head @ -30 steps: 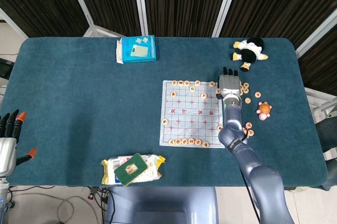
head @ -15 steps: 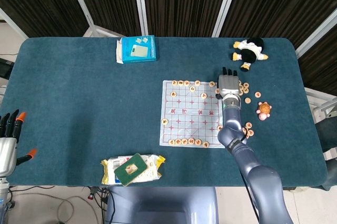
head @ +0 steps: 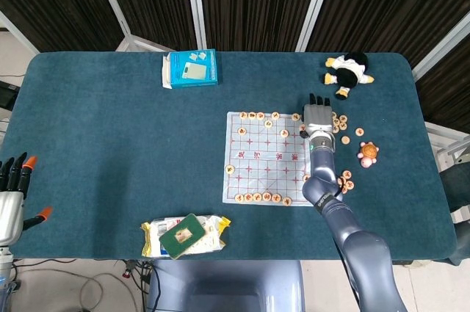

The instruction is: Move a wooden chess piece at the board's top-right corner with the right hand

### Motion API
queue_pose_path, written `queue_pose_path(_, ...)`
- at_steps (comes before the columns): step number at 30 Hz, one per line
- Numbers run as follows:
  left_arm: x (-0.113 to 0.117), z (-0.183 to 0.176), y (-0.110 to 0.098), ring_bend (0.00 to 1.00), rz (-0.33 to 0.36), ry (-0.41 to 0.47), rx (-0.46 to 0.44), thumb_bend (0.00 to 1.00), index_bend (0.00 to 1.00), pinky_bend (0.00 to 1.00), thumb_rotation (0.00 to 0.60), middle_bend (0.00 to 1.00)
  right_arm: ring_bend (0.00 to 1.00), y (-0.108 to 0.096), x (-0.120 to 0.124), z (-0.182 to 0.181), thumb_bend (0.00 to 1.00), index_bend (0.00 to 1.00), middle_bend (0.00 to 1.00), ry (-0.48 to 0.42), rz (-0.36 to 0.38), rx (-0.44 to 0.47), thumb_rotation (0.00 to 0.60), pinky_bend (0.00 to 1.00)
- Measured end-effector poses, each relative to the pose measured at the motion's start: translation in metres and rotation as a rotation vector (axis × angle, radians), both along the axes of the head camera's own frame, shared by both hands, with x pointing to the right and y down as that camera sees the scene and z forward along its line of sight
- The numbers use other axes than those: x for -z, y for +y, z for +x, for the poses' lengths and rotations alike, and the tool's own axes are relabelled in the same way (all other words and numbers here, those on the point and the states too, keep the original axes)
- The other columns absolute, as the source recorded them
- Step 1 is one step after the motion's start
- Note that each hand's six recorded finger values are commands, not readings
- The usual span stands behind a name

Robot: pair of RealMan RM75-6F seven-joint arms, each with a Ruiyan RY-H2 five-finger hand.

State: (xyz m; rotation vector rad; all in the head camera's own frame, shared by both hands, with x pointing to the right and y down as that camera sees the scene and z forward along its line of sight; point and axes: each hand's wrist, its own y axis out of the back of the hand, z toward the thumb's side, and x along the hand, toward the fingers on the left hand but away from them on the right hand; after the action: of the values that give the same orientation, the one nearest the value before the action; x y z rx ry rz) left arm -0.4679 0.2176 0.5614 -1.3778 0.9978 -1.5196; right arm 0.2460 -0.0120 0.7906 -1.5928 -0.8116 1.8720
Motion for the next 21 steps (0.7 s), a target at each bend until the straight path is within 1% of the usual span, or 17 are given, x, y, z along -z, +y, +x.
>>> queue_pose_path(9,-0.001,-0.001,-0.001,0.0,0.0,-0.002,0.005,0.05,0.01,0.05,0.6,0.0,0.01,-0.006,0.006,0.001,0.35,0.43,0.0,0.0,0.025,0.009,0.6,0.02)
queue_pose_path(15,-0.003,-0.002,-0.001,0.0,-0.009,0.0,0.006,0.05,0.01,0.05,0.6,0.0,0.01,-0.016,0.018,0.003,0.35,0.43,0.0,-0.021,0.068,0.013,0.6,0.02)
queue_pose_path(17,-0.003,-0.001,-0.001,0.0,-0.011,0.003,0.005,0.05,0.01,0.05,0.6,0.0,0.01,-0.018,0.024,0.005,0.34,0.39,0.0,-0.032,0.085,0.019,0.6,0.02)
queue_pose_path(21,-0.002,-0.002,-0.002,0.0,-0.01,0.014,0.005,0.05,0.01,0.05,0.6,0.0,0.01,-0.018,0.036,0.007,0.34,0.27,0.0,-0.067,0.111,0.04,0.6,0.02)
